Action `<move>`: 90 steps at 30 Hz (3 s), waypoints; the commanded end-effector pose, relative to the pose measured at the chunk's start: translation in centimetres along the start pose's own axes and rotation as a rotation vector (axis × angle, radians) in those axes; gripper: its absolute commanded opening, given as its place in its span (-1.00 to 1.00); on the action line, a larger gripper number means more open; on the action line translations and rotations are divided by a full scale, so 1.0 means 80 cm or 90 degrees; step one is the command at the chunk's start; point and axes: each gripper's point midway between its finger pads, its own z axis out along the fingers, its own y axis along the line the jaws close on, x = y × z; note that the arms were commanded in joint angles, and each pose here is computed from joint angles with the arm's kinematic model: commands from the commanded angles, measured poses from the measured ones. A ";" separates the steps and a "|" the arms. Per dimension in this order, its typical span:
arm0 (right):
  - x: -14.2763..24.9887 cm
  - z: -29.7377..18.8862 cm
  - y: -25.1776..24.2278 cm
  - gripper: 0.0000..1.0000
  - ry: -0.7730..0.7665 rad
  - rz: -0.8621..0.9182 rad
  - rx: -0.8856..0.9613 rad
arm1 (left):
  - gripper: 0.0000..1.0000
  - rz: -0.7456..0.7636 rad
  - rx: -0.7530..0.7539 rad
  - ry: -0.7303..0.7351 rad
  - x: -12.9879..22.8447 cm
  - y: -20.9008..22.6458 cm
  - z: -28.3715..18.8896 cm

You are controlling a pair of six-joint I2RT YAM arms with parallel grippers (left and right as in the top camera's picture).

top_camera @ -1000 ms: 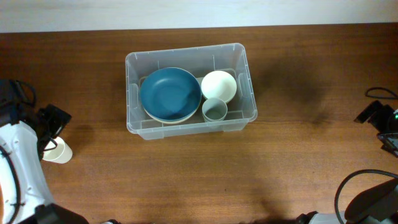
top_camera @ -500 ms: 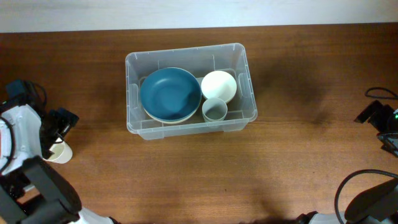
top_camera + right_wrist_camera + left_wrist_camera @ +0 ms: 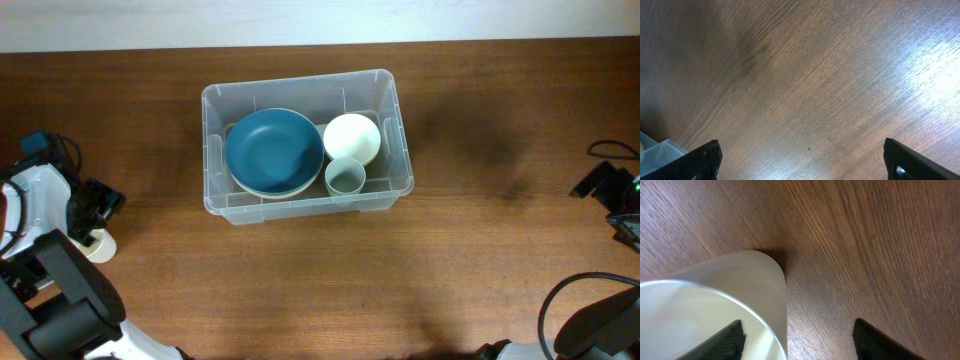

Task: Pack container
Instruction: 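Move the left gripper to the cream cup and grasp it, then lift the cream cup and carry it into the bin, then lower the cream cup onto the stacked cups and release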

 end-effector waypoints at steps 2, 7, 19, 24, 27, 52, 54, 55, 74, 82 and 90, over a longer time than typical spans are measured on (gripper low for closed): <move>0.000 -0.007 0.000 0.98 -0.011 -0.003 -0.003 | -0.07 -0.005 -0.007 0.021 0.008 0.005 0.014; 0.000 -0.007 0.000 0.98 -0.011 -0.003 -0.003 | -0.21 -0.004 -0.013 0.030 0.017 0.009 0.027; 0.000 -0.007 0.000 0.98 -0.011 -0.002 -0.003 | -0.99 -0.003 -0.012 0.029 0.015 0.008 0.024; 0.000 -0.007 0.000 0.98 -0.011 -0.003 -0.003 | -0.99 0.014 0.043 0.009 -0.009 -0.016 -0.024; 0.000 -0.007 0.000 0.98 -0.011 -0.003 -0.003 | -0.99 0.081 0.157 -0.022 -0.026 -0.060 -0.090; 0.000 -0.007 0.000 0.98 -0.011 -0.003 -0.003 | -0.98 0.989 0.373 -0.161 0.447 -0.327 -0.295; 0.000 -0.007 0.000 0.98 -0.011 -0.002 -0.003 | -0.99 1.009 0.358 -0.146 0.463 -0.330 -0.280; 0.000 -0.007 0.000 0.98 -0.011 -0.003 -0.003 | -0.99 1.015 0.352 -0.139 0.469 -0.332 -0.273; 0.000 -0.007 0.000 0.98 -0.011 -0.002 -0.003 | -0.80 1.035 0.268 -0.068 0.487 -0.356 -0.179; 0.000 -0.007 0.000 0.98 -0.011 -0.003 -0.003 | 0.99 1.035 0.268 -0.069 0.487 -0.357 -0.180; 0.000 -0.007 0.000 0.98 -0.011 -0.003 -0.003 | 0.99 1.016 0.271 -0.105 0.464 -0.357 -0.219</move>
